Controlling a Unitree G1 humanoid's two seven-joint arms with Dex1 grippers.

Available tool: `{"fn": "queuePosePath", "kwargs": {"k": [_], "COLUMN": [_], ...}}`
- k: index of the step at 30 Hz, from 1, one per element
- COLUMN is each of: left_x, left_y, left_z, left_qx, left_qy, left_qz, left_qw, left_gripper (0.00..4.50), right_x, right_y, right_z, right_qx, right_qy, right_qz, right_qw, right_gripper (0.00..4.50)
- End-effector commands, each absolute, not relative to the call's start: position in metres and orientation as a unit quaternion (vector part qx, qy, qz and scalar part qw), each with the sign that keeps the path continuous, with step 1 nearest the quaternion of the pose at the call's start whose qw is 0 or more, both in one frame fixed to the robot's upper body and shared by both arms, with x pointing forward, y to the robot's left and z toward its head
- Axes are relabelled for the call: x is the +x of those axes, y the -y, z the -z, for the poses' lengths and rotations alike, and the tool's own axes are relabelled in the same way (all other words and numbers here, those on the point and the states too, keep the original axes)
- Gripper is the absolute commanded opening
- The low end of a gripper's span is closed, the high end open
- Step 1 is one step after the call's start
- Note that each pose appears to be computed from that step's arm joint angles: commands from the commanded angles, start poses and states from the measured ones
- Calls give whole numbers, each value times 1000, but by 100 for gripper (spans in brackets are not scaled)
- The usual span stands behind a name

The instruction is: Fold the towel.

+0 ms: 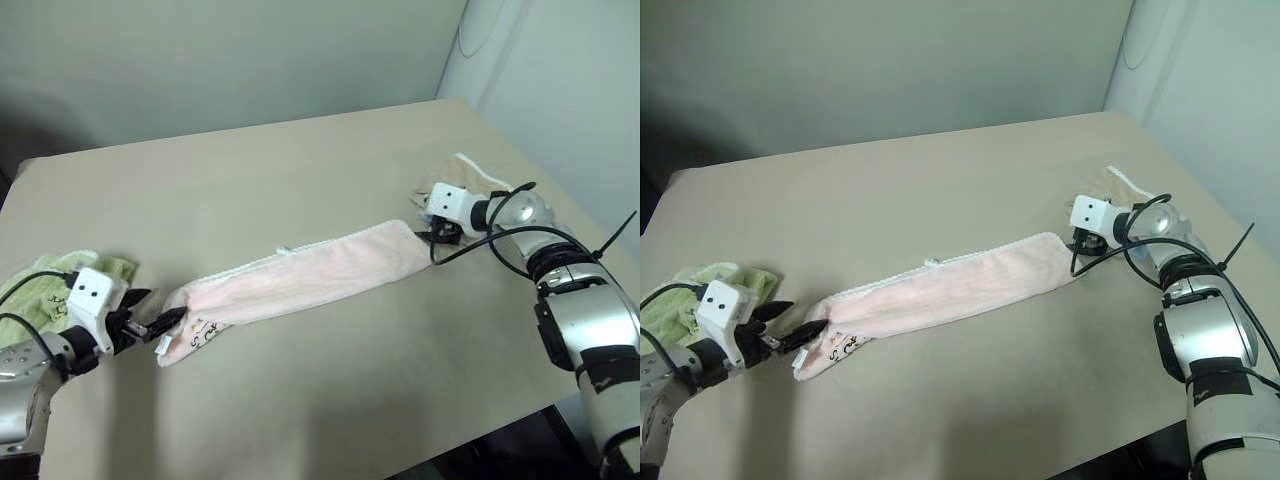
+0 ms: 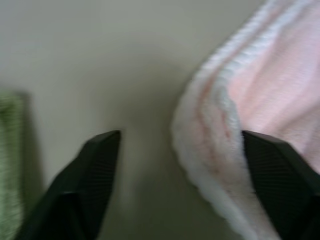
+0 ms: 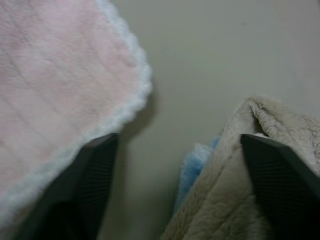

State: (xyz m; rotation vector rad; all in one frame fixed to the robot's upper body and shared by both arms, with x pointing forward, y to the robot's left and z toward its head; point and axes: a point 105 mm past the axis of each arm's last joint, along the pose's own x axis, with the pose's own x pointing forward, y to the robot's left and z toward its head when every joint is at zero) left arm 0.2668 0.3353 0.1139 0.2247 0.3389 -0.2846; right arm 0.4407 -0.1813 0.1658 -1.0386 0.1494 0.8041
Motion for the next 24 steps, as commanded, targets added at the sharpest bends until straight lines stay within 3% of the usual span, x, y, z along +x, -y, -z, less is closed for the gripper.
{"fn": "queuePosePath", "kwargs": {"k": [1, 5, 11, 16, 24], "left_x": [259, 236, 212, 191, 187], "left_y": [-348, -354, -341, -292, -294], "left_z": [-146, -166, -180, -154, -135], "left_qx": [78, -3, -19, 15, 37], "left_qy": [-105, -66, -47, -131, -177], "left_qz": [98, 91, 124, 233, 245], "left_qw": [986, 994, 991, 963, 952], "left_gripper": [450, 450, 450, 450, 450], "right_x": [442, 432, 408, 371, 343], "right_y": [192, 204, 213, 193, 197], "right_z": [-207, -215, -204, -200, -185], "right_qx": [-430, -307, -194, -89, 16], "right_qy": [-5, -6, -36, -48, -109], "right_qz": [-343, -376, -421, -468, -455], "right_qw": [835, 875, 885, 878, 884], "right_gripper": [449, 449, 449, 449, 449]}}
